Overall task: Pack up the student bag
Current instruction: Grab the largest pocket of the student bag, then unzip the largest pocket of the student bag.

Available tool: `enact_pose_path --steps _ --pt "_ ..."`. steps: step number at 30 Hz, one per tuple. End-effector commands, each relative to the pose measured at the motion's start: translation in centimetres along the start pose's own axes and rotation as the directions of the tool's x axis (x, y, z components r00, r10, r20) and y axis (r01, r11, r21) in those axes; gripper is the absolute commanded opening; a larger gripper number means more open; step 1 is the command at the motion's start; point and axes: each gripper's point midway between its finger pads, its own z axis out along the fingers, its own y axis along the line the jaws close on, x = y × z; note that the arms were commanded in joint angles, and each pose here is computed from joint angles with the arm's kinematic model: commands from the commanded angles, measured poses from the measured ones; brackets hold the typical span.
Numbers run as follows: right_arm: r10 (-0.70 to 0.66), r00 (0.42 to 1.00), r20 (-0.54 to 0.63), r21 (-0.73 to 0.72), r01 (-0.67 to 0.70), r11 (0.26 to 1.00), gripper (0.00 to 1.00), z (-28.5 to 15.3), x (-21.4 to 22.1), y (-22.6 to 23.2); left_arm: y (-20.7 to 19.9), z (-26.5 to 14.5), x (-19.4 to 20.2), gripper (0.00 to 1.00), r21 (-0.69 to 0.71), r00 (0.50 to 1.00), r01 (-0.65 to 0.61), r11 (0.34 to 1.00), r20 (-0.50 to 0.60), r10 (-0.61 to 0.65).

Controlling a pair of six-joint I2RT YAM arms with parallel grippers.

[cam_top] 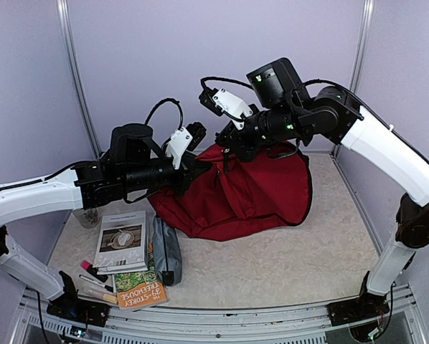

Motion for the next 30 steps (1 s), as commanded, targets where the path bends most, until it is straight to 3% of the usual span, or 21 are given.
enact_pose_path --steps 1,7,13,20,25,30 --pt "0.024 0.999 0.025 0.033 -0.025 0.999 0.00 -0.7 -0.4 -0.7 0.5 -0.8 -2.9 0.00 -0.014 0.995 0.012 1.000 0.103 -0.010" --pt "0.060 0.986 0.156 0.151 -0.084 0.985 0.00 -2.8 -1.9 -3.0 0.9 -0.9 -2.9 0.00 -0.029 0.995 0.016 0.999 0.103 -0.013" --pt "0.090 0.938 0.336 0.253 -0.182 0.950 0.00 -7.7 -2.8 -5.8 1.7 -1.1 -3.0 0.00 -0.040 0.993 0.036 0.999 0.112 -0.031" --pt "0.160 0.888 0.432 0.345 -0.326 0.880 0.00 -12.2 0.7 -11.2 1.9 -1.9 -3.8 0.00 -0.017 0.987 0.050 0.999 0.151 -0.046" --pt "0.159 0.857 0.490 0.387 -0.377 0.842 0.00 -15.7 2.1 -14.8 0.0 -2.2 -4.5 0.00 0.098 0.979 0.047 0.994 0.193 -0.065" --pt "0.076 0.854 0.515 0.311 -0.269 0.912 0.00 -15.5 -2.3 -14.2 -5.2 -1.9 -3.3 0.00 0.320 0.982 -0.016 0.947 0.184 -0.045"
